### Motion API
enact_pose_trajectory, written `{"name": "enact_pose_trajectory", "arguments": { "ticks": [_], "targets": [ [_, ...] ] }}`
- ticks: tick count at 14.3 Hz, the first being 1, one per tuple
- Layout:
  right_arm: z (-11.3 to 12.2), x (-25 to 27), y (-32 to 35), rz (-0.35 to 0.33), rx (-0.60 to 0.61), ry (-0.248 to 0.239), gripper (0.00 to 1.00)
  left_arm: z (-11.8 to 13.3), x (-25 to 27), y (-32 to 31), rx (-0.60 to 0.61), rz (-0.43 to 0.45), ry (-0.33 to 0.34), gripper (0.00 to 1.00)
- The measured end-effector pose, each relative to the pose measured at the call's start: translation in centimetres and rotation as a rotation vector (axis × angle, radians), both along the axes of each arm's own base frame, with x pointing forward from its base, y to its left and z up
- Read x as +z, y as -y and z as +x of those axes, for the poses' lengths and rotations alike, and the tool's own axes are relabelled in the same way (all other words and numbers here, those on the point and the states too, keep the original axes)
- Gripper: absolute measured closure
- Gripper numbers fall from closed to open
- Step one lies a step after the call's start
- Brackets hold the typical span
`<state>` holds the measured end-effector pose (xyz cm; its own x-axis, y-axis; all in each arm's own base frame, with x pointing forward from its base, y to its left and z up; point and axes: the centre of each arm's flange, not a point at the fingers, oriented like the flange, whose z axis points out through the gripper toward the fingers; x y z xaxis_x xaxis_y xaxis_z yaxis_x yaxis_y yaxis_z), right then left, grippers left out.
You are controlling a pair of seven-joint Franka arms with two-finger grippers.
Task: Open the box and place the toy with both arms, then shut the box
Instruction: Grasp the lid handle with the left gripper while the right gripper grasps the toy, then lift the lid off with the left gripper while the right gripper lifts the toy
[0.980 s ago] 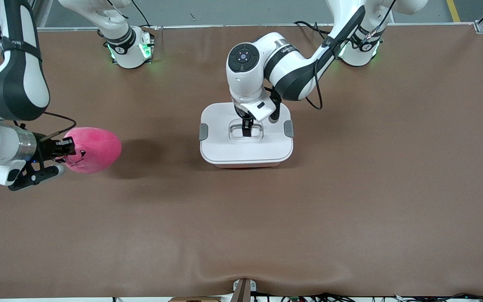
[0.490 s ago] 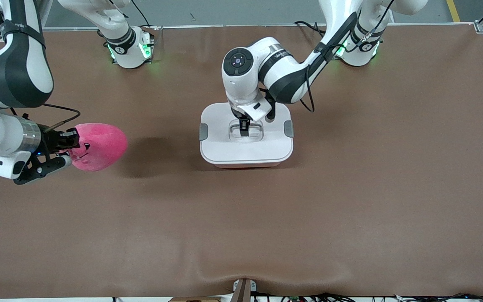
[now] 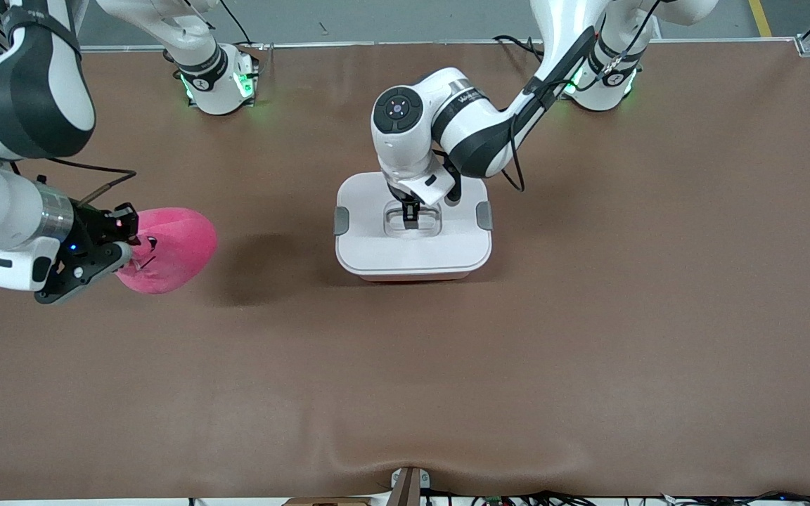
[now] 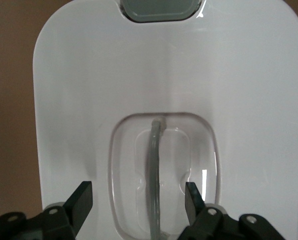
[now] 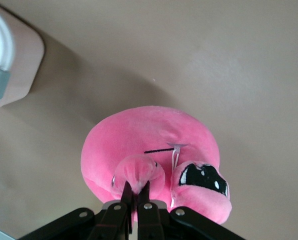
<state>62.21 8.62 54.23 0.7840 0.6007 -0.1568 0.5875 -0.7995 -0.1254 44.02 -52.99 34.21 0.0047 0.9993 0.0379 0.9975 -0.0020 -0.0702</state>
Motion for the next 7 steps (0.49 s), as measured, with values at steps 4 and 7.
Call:
{"name": "enact_pose_trajectory", "arguments": {
  "ticks": [4,7],
  "targets": [
    [-1.4,1.2,-3.5,0.026,0.117,-0.003,0.94,0.0,-0.2,0.0,0.003,0.001,-0.002,0.20],
    [-1.5,1.5,-6.1,0.051,0.220,0.035,0.94,0.0,-0.5,0.0,0.004,0.004,-0.005,0.21]
  ]
}}
